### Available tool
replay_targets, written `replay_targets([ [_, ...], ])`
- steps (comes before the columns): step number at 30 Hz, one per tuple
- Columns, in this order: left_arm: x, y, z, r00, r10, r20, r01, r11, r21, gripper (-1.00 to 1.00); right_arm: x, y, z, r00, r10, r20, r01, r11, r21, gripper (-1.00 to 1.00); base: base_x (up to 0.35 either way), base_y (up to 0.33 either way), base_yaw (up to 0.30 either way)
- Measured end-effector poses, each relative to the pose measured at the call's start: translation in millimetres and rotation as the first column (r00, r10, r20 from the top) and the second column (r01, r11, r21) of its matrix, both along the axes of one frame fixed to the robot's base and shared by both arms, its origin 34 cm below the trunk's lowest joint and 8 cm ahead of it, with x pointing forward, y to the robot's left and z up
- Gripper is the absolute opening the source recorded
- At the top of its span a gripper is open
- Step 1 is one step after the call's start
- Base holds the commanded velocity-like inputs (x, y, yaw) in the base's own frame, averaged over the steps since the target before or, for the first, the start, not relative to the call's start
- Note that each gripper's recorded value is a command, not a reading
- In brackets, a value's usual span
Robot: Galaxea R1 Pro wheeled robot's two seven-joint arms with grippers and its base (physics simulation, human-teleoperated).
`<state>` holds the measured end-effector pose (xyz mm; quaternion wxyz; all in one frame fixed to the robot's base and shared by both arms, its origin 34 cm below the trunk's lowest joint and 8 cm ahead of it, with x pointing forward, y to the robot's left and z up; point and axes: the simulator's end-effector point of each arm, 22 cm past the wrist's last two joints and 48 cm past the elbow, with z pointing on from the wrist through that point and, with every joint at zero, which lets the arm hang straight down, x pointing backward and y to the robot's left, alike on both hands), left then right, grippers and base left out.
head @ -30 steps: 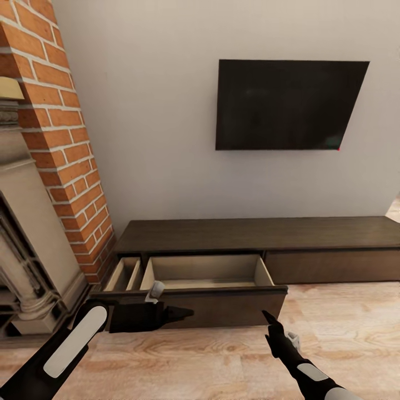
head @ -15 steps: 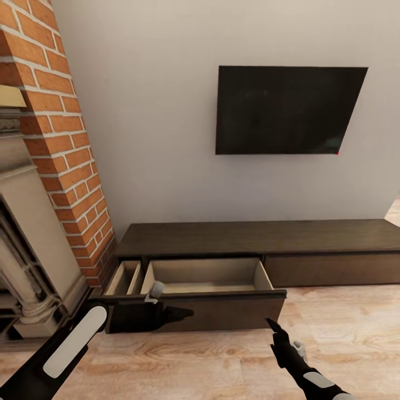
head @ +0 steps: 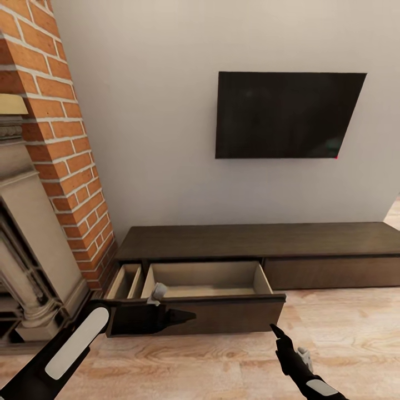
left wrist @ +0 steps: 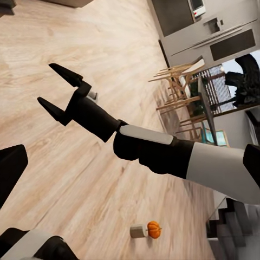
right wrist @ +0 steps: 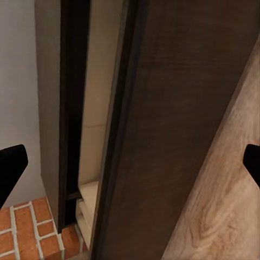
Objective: Place each of the two pumpkins and all three candles from the living room inside a cabinet in the living room (use any cabinet), then make sure every cabinet is closed, and position the cauldron so it is next to a table in the living room.
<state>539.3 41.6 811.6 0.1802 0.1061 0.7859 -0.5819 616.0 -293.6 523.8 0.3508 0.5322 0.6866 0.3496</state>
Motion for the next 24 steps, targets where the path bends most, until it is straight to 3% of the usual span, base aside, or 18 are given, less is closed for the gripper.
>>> replay_targets([
  [13, 2.9, 0.1, 24.5, 1.000, 0.000, 0.000, 0.000, 1.000, 0.000, 1.00, 1.9, -1.0, 23.6, 1.000, -0.003, -0.004, 0.003, 1.000, -0.004, 1.00, 0.000, 0.000, 0.000],
  [24, 2.8, 1.4, 26.3, 1.000, 0.001, -0.006, -0.001, 1.000, -0.009, 1.00, 0.9, -1.6, 22.9, 1.000, -0.004, -0.006, 0.003, 1.000, -0.005, 1.00, 0.000, 0.000, -0.034],
])
